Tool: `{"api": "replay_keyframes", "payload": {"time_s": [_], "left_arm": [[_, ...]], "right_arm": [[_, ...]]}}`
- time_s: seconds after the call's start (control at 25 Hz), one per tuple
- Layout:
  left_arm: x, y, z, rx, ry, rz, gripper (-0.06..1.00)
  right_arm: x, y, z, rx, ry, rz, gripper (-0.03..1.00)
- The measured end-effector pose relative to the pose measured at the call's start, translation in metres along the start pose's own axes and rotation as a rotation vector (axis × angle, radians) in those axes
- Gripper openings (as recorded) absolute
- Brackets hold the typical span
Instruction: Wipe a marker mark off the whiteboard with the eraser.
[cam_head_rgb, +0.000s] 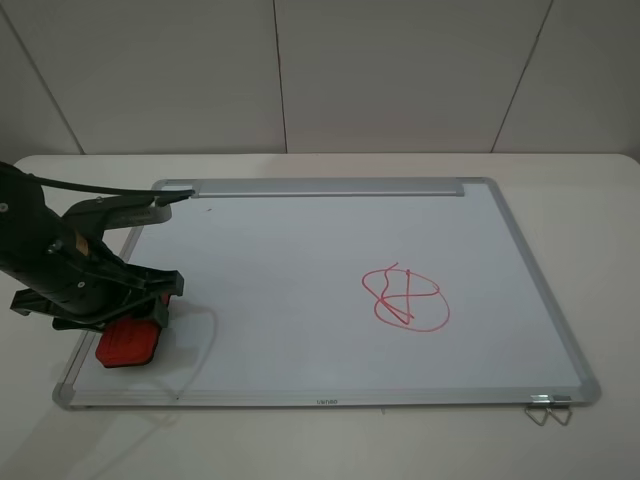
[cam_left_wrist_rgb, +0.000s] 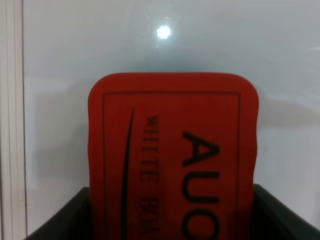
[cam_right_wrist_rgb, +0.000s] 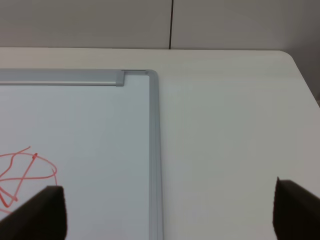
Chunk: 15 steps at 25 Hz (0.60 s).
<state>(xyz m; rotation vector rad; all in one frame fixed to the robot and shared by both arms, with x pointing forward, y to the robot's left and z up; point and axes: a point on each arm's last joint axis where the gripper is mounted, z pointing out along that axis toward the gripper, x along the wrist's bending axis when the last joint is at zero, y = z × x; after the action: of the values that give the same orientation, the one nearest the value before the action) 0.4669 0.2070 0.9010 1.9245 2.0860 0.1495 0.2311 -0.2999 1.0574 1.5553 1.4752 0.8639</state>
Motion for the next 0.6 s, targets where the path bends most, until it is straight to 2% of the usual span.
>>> {"api": "replay_keyframes", "payload": {"time_s": [0.12, 0.2, 0.44, 0.6], "left_arm": [[0.0, 0.0, 0.0, -0.003, 0.005, 0.019, 0.71], [0.0, 0.001, 0.0, -0.011, 0.001, 0.019, 0.75], [-0.005, 0.01, -0.006, -0.048, -0.017, 0.028, 0.77], [-0.013, 0.027, -0.027, -0.102, -0.04, 0.087, 0.77]], "right_arm": [[0.0, 0.0, 0.0, 0.0, 0.0, 0.0, 0.71], [0.0, 0.0, 0.0, 0.0, 0.0, 0.0, 0.71], [0.0, 0.0, 0.0, 0.0, 0.0, 0.0, 0.71], [0.0, 0.0, 0.0, 0.0, 0.0, 0.0, 0.71]]}}
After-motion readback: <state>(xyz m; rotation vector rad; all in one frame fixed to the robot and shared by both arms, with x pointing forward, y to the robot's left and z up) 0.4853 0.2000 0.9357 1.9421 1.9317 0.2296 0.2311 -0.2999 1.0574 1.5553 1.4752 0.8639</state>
